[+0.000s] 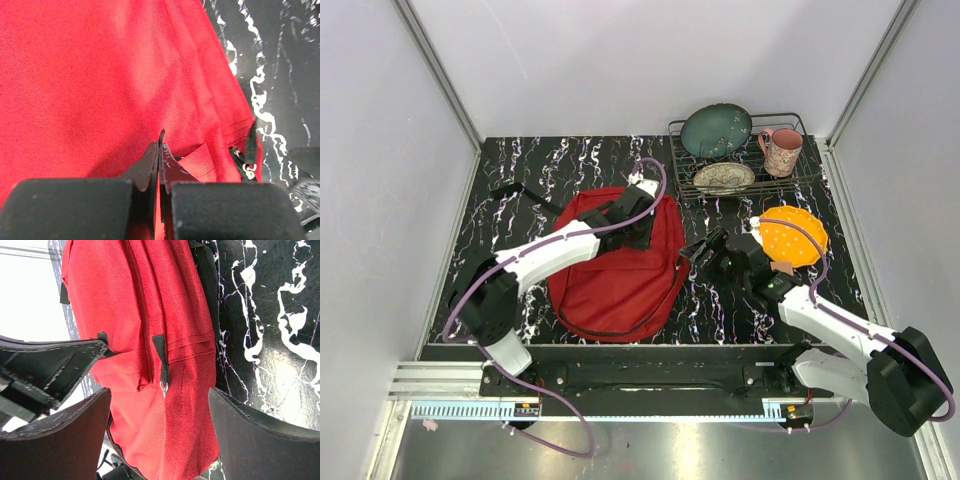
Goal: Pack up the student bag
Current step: Unzip the student bag at the center of the board.
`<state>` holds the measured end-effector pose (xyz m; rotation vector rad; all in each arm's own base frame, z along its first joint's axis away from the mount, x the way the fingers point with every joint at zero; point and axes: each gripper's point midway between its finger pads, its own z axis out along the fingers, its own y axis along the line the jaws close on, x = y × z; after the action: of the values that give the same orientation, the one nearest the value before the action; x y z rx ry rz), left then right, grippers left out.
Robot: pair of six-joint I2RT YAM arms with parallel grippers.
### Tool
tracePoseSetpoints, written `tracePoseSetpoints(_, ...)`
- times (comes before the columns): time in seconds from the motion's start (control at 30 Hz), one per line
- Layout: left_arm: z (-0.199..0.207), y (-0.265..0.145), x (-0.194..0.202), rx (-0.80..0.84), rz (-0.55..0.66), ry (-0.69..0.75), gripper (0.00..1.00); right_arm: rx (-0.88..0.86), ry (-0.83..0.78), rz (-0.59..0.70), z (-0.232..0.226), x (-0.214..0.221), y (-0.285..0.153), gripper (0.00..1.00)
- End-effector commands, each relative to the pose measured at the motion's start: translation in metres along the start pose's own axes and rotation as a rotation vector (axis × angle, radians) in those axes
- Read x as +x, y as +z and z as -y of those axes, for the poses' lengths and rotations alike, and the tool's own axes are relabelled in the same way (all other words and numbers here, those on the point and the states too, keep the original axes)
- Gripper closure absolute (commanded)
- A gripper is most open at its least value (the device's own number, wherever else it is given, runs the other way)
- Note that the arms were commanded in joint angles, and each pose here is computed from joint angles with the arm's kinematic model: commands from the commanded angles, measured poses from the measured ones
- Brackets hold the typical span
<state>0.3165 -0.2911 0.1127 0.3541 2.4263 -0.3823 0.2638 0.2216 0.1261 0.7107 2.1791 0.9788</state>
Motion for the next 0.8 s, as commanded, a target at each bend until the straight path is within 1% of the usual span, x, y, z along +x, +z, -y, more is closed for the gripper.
tracePoseSetpoints(0.0,0.006,-0.026,-0.039,0.029,0.158,-0.022,1.0,-0.056,-0.009,-0.002,-0.015,-0.002,-0.001,0.16)
tracePoseSetpoints(0.27,0.013,-0.029,-0.044,0.065,0.165,-0.021,1.0,-0.049,0.002,0.0,-0.009,-0.001,-0.001,0.16)
tracePoseSetpoints(0.37,0.013,-0.028,-0.042,0.067,0.16,-0.027,1.0,-0.069,-0.007,-0.02,-0.019,0.001,0.0,0.16)
tracePoseSetpoints(0.4,0.013,-0.028,-0.042,0.068,0.163,-0.029,1.0,-0.093,-0.019,-0.018,-0.03,-0.002,0.0,0.15)
tracePoseSetpoints(0.47,0.012,-0.03,-0.041,0.065,0.169,-0.036,1.0,-0.113,-0.023,-0.043,-0.039,0.0,0.001,0.19)
tracePoseSetpoints(0.53,0.01,-0.031,-0.04,0.064,0.173,-0.039,1.0,-0.147,-0.025,-0.036,-0.053,-0.004,0.001,0.23)
tracePoseSetpoints(0.63,0.009,-0.034,-0.04,0.06,0.18,-0.04,1.0,-0.189,-0.019,-0.019,-0.07,-0.011,0.002,0.32)
tracePoseSetpoints(0.67,0.009,-0.036,-0.04,0.06,0.183,-0.041,1.0,-0.188,-0.02,-0.011,-0.075,-0.014,0.006,0.36)
tracePoseSetpoints(0.73,0.009,-0.036,-0.04,0.061,0.186,-0.043,1.0,-0.19,-0.044,-0.008,-0.08,-0.016,0.011,0.37)
tracePoseSetpoints(0.77,0.008,-0.037,-0.041,0.06,0.19,-0.048,1.0,-0.172,-0.059,-0.012,-0.083,-0.017,0.022,0.38)
